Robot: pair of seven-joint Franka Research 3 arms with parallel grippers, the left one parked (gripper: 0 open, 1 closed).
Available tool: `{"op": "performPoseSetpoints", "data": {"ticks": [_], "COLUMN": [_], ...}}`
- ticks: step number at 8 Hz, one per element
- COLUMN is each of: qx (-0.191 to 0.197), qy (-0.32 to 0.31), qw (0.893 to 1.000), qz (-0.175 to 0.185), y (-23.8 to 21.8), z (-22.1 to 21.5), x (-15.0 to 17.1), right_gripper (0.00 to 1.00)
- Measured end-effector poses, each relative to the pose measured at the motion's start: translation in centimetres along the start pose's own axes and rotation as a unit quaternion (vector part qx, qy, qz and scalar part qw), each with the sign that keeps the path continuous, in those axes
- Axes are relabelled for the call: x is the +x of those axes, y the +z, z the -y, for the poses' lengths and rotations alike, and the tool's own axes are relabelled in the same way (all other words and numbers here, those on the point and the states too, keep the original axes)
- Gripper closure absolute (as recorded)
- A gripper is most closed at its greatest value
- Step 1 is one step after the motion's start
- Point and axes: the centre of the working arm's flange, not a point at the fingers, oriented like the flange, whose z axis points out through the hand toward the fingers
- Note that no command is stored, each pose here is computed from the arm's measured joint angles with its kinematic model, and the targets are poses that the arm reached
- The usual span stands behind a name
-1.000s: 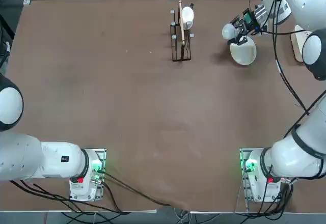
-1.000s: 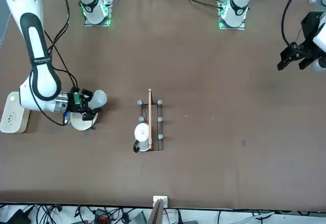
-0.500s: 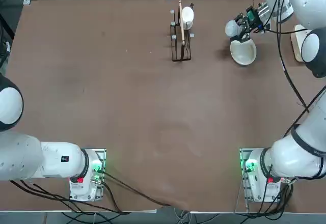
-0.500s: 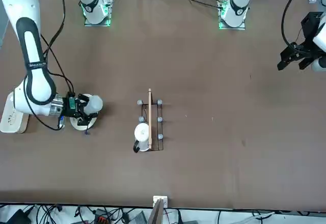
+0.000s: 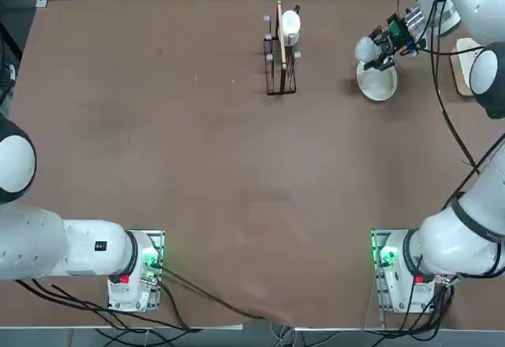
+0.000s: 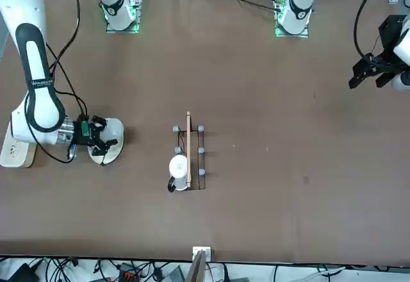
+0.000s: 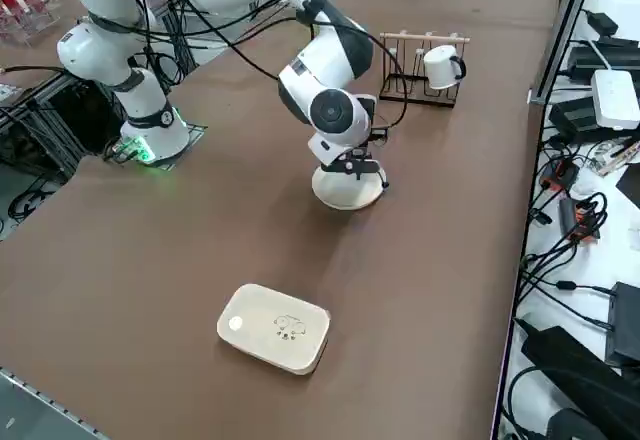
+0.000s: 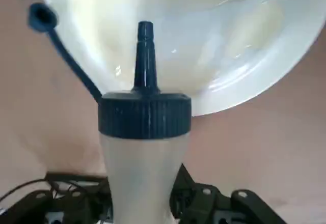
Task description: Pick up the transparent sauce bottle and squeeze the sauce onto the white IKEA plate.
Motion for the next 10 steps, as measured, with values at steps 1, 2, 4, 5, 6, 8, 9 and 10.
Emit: {"op": "performPoseSetpoints", "data": {"ticks": [1, 2, 4, 5, 6, 8, 9, 10], "qx": [-0.014, -0.023, -0.05, -0.062, -0.072, -0.086, -0.085, -0.081], "qy": [0.012, 0.02, 0.033, 0.035, 0.033, 0.026, 0.03, 0.032], "qw": [1.0, 0.999, 0.996, 0.994, 0.992, 0.983, 0.977, 0.972], "qz": [-0.012, -0.024, -0.059, -0.079, -0.103, -0.162, -0.194, -0.218], "y": [0.2, 0.3, 0.8, 1.3, 1.5, 1.5, 1.3, 1.0], "z": [0.0, 0.2, 0.6, 1.0, 1.4, 2.8, 3.7, 4.6], "x": [-0.3, -1.0, -3.0, -4.0, -4.9, -7.1, -8.7, -10.4], "right_gripper": [0.66, 0.66, 0.66, 0.66, 0.66, 0.66, 0.66, 0.66]}}
